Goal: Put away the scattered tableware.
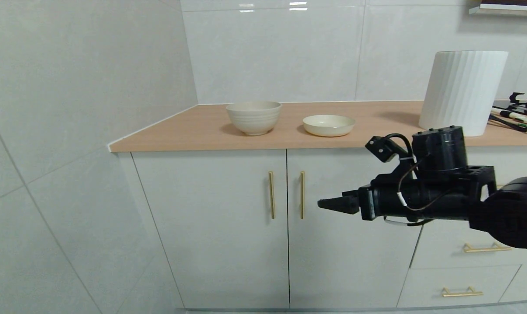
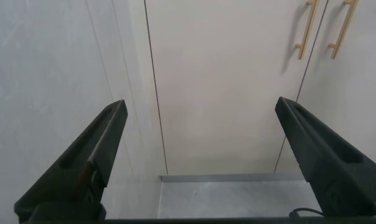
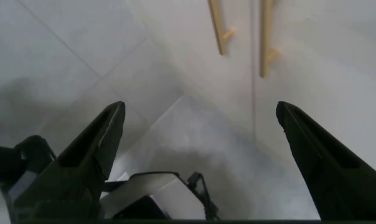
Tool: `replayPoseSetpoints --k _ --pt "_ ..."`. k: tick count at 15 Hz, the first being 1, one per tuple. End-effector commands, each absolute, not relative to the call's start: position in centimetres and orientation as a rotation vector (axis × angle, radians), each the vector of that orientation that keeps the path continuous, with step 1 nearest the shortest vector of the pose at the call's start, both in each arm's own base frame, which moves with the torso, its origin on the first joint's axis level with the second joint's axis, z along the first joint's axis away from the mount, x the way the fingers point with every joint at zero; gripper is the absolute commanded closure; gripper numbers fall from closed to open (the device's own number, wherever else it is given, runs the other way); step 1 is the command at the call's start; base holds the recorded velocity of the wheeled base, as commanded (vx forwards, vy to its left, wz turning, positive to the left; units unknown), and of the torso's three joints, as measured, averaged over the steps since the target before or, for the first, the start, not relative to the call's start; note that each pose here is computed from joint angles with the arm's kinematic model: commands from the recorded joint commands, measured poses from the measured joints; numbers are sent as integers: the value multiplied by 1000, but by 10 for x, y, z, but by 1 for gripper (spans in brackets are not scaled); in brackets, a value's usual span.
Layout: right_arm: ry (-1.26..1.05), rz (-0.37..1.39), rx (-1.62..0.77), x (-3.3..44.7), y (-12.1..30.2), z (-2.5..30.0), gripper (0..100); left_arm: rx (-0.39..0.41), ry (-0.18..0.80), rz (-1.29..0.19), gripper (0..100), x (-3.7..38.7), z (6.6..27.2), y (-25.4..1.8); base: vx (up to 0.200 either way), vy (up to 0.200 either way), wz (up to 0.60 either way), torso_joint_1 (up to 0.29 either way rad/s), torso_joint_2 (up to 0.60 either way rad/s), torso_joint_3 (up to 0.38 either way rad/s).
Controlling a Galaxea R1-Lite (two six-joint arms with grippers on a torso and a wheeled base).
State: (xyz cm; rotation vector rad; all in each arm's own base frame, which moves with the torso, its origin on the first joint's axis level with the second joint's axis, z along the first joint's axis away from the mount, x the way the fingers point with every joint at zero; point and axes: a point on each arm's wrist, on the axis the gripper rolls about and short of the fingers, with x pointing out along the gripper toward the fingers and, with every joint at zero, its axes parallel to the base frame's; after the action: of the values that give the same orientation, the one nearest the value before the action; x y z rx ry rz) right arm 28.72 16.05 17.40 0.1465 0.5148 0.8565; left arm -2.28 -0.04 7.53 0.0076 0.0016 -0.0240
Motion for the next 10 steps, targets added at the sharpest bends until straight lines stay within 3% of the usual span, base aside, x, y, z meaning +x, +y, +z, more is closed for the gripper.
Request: replayPoseSetpoints --k 1,7,10 --pt "564 874 165 321 184 151 0 8 1 -23 0 -23 75 0 0 0 0 0 0 0" --pt "531 870 216 338 197 145 0 8 1 -25 0 -23 75 0 0 0 0 0 0 0" --pt "530 862 208 349 211 118 0 8 1 -23 0 -23 75 0 0 0 0 0 0 0"
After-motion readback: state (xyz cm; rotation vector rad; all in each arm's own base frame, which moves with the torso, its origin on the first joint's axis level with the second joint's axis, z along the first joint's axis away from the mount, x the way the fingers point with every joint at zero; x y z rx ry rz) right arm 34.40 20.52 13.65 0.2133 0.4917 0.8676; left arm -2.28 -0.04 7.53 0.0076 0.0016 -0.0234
